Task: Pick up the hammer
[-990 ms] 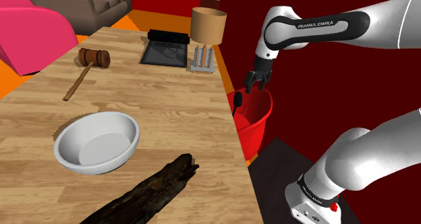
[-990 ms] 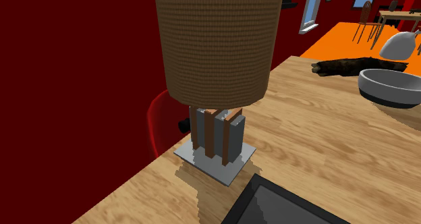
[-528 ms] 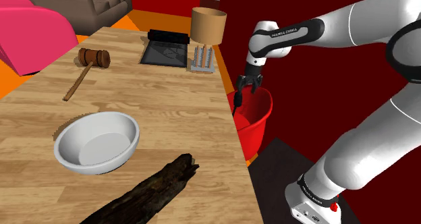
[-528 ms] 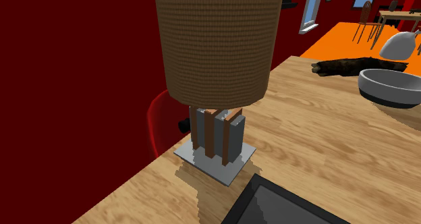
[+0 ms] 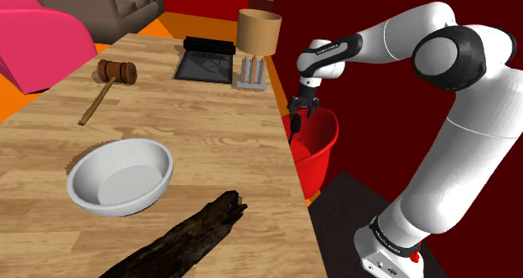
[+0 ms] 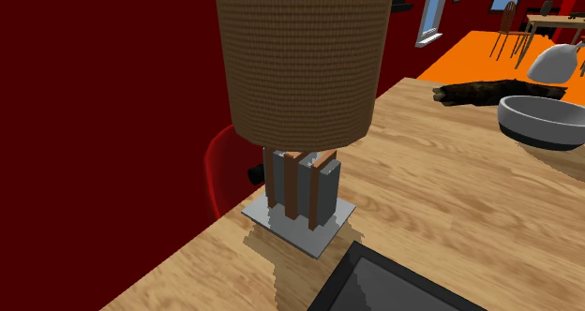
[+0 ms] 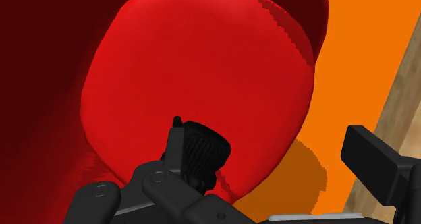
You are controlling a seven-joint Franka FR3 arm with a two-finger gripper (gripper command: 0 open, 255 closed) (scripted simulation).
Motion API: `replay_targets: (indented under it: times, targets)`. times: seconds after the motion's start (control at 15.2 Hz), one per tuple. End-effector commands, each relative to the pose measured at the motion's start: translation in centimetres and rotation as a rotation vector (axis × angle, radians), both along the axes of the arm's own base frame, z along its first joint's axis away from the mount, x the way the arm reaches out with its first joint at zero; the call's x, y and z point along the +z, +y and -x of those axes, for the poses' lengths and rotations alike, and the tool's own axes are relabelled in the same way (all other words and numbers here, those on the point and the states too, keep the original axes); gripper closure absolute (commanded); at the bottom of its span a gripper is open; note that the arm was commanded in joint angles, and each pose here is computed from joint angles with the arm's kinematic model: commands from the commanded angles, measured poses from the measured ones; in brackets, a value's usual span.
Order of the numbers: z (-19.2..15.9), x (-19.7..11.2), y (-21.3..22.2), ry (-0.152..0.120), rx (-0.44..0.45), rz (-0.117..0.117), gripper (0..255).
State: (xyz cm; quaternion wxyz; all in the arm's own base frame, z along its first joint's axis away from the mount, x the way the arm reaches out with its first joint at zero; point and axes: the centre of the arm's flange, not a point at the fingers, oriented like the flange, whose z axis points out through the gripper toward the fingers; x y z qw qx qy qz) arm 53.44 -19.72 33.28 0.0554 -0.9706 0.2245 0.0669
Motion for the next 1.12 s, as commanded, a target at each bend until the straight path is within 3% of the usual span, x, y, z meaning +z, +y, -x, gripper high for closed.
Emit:
replay_targets:
  times: [0.0,0.26,0.92,0.99,1.06]
  targets:
    - [-1.0,-1.8,-1.7,0.007,-0.038,-0.002,0]
    - [-3.2,-5.4,-5.2,0.02,-0.111,-0.007,0]
    - [-3.2,-9.5,-5.3,0.02,-0.114,-0.008,0]
    - [-3.2,-9.5,-5.3,0.02,-0.114,-0.008,255]
    - [-3.2,-9.5,-5.4,0.02,-0.114,-0.008,255]
